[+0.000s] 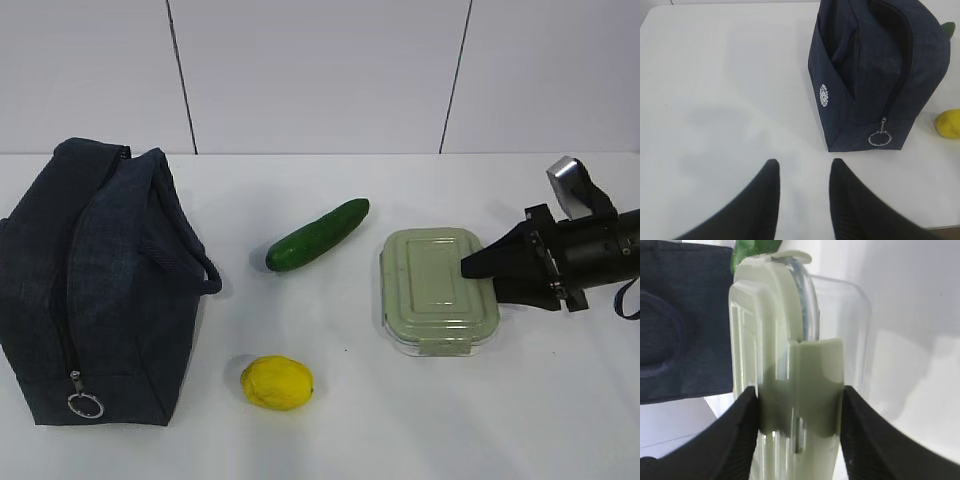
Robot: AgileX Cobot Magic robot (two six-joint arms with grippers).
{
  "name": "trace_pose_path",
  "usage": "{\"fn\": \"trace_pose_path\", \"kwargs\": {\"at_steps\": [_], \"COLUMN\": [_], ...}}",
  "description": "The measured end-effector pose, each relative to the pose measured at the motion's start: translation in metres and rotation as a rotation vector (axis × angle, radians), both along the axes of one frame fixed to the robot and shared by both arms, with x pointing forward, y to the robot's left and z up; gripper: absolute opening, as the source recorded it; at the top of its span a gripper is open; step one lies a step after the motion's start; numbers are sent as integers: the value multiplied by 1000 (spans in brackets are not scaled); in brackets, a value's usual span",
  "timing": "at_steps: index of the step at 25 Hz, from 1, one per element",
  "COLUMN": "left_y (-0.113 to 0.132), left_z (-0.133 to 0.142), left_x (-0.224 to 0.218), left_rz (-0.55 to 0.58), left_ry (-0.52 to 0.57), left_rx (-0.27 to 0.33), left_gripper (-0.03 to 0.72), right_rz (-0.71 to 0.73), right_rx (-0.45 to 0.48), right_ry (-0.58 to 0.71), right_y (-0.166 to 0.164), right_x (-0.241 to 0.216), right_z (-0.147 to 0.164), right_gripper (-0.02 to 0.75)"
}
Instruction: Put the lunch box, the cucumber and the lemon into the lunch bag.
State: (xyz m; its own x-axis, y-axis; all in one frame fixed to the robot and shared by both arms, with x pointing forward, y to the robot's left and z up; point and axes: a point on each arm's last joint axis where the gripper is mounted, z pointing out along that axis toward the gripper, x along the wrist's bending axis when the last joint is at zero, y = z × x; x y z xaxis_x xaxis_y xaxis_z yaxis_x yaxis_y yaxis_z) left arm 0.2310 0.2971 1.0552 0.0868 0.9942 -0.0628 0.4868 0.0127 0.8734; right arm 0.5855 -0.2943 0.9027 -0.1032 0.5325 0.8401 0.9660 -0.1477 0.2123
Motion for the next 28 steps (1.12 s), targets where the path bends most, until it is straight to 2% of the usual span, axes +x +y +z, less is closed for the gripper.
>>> {"fn": "trace_pose_path", "kwargs": {"at_steps": [14,22,24,28], "left_y": [0,-1,-3,-7], "left_z": [0,3,11,32], "left_x": [0,0,-1,15], "left_rz": [0,-6,-20,-6], "left_ry": [0,-4,-14,47], "left_rx": [0,-9,-29,-119], "left_gripper": [242,242,242,242], "right_rz": [-21,-24,-27,-6], "right_rx": [15,5,7,9], "right_ry": [-3,-50,-41,-35], "right_y": [0,0,1,10], "right_x": [2,1,1,1], "right_z": [2,19,19,19], "right_gripper": [370,370,370,370]}}
